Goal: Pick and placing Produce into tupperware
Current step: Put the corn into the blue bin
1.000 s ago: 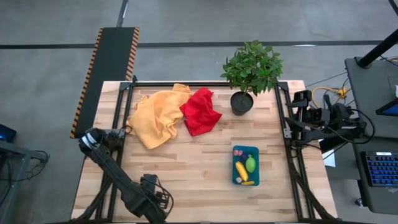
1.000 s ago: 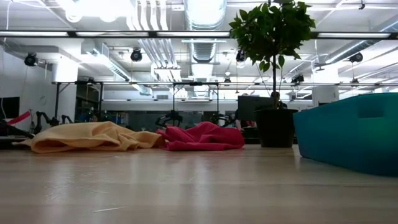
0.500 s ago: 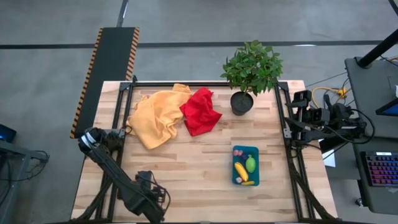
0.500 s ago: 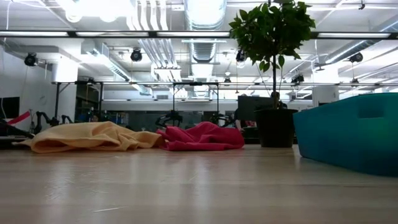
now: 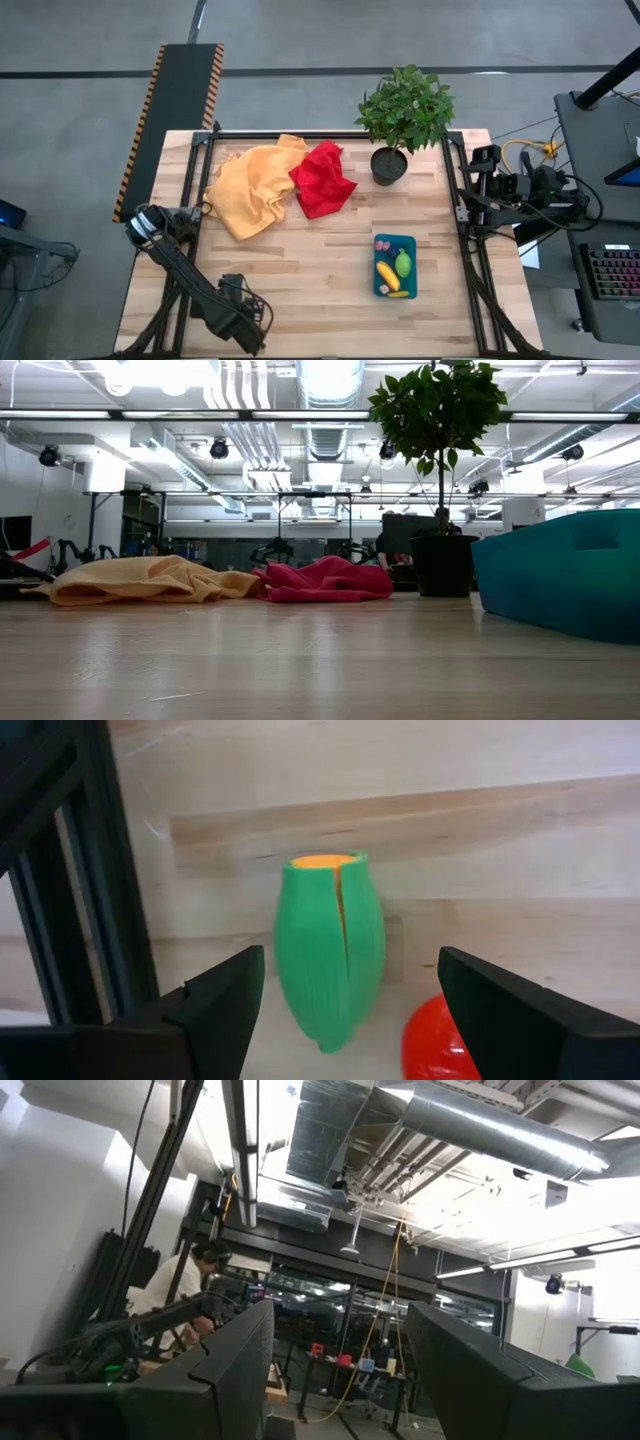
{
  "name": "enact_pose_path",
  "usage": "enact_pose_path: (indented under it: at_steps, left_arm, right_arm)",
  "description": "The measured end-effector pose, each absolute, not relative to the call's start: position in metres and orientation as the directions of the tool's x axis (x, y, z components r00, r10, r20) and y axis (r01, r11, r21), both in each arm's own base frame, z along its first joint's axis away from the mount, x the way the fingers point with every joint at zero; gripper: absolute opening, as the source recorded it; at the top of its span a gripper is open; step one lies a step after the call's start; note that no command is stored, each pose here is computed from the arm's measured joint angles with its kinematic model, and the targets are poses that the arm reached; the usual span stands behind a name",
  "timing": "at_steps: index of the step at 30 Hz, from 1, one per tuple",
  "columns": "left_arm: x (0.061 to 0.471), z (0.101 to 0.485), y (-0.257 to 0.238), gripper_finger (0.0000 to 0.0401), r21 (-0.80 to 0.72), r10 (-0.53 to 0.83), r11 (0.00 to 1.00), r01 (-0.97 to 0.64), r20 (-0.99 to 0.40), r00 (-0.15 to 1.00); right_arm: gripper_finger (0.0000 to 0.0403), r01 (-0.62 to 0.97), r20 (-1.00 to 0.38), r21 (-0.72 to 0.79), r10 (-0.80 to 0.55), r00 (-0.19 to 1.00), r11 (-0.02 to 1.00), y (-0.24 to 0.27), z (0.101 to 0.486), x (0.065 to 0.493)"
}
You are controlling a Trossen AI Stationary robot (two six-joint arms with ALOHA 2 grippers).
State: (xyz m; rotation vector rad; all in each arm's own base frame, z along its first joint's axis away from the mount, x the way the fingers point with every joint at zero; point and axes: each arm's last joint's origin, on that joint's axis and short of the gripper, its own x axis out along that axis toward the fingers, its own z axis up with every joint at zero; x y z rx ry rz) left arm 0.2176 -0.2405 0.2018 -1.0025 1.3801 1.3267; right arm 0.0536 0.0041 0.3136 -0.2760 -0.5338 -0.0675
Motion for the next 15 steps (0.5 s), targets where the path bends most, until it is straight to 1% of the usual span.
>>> enact_pose_path:
  at_steps: [6,15]
  left_arm:
    - [0.212,0.192,-0.239,0.0283,0.276,0.024,0.076,-0.958,-0.961,-0.275]
    - [0.209,0.164,-0.236,0.0283,0.238,-0.018,0.088,-0.967,-0.97,-0.24]
  right_arm:
    - [0.0224,0.135,0.511,-0.242,0.008,0.86,0.961,0.004,0.314,0.054]
    - [0.0224,0.121,0.51,-0.221,0.008,0.86,0.968,0.004,0.313,0.054]
